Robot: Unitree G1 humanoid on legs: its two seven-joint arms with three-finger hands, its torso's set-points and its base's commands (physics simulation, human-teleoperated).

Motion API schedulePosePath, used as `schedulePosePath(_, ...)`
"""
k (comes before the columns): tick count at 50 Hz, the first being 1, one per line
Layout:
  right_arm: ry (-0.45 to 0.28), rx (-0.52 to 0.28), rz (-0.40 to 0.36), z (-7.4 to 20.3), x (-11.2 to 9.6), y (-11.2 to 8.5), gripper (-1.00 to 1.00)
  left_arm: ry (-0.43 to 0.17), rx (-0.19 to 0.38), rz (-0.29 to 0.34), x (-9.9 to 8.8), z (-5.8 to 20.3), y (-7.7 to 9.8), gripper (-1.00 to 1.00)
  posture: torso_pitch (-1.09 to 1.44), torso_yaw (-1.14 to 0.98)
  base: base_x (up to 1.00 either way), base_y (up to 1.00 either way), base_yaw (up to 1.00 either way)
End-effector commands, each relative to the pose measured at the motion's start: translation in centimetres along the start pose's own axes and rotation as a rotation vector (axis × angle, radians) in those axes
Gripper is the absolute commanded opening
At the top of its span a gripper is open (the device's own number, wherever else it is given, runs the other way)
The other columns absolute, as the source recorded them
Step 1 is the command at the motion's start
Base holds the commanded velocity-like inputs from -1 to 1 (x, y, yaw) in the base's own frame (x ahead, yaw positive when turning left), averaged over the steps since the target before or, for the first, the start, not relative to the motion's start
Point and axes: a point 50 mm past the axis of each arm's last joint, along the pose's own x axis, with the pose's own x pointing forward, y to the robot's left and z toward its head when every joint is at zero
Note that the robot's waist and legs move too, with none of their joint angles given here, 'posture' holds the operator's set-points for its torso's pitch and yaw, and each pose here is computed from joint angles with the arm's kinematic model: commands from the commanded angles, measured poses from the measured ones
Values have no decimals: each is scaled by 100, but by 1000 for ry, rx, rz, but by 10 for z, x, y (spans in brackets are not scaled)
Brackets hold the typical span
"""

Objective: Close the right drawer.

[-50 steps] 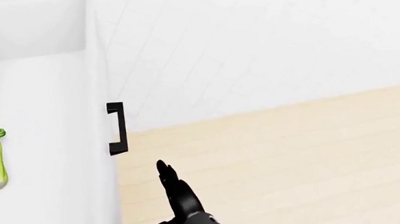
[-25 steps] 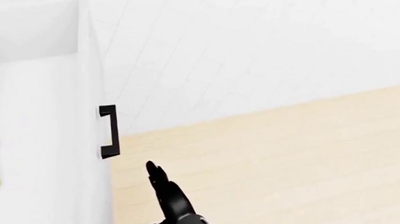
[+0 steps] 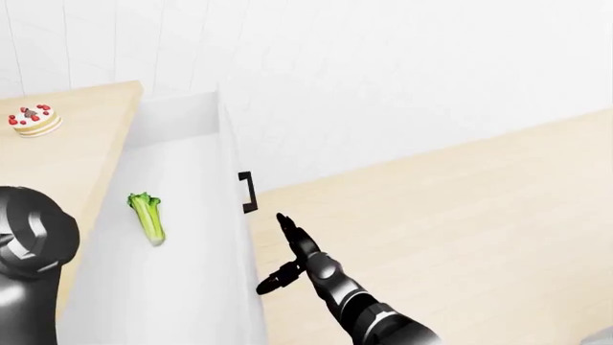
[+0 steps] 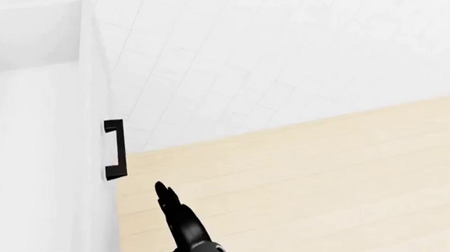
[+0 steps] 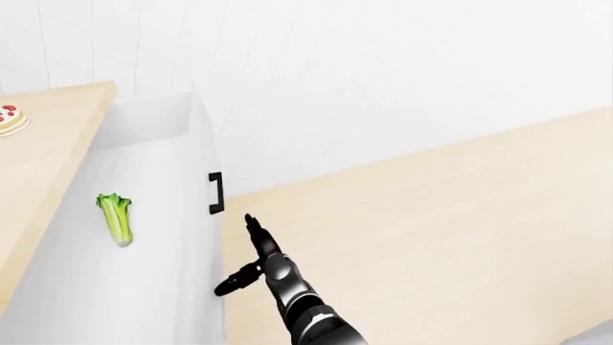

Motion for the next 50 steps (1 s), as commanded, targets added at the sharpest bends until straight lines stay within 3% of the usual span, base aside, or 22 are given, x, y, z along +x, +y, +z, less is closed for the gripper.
schedulePosePath(1, -151, 1, 76, 35, 4, 16, 100, -28, -9, 19, -3, 7, 4, 100, 0, 0, 0, 0, 0)
schedulePosePath(50, -166, -12, 119, 42, 4, 37, 100, -34, -9, 19, -4, 12, 4, 100, 0, 0, 0, 0, 0)
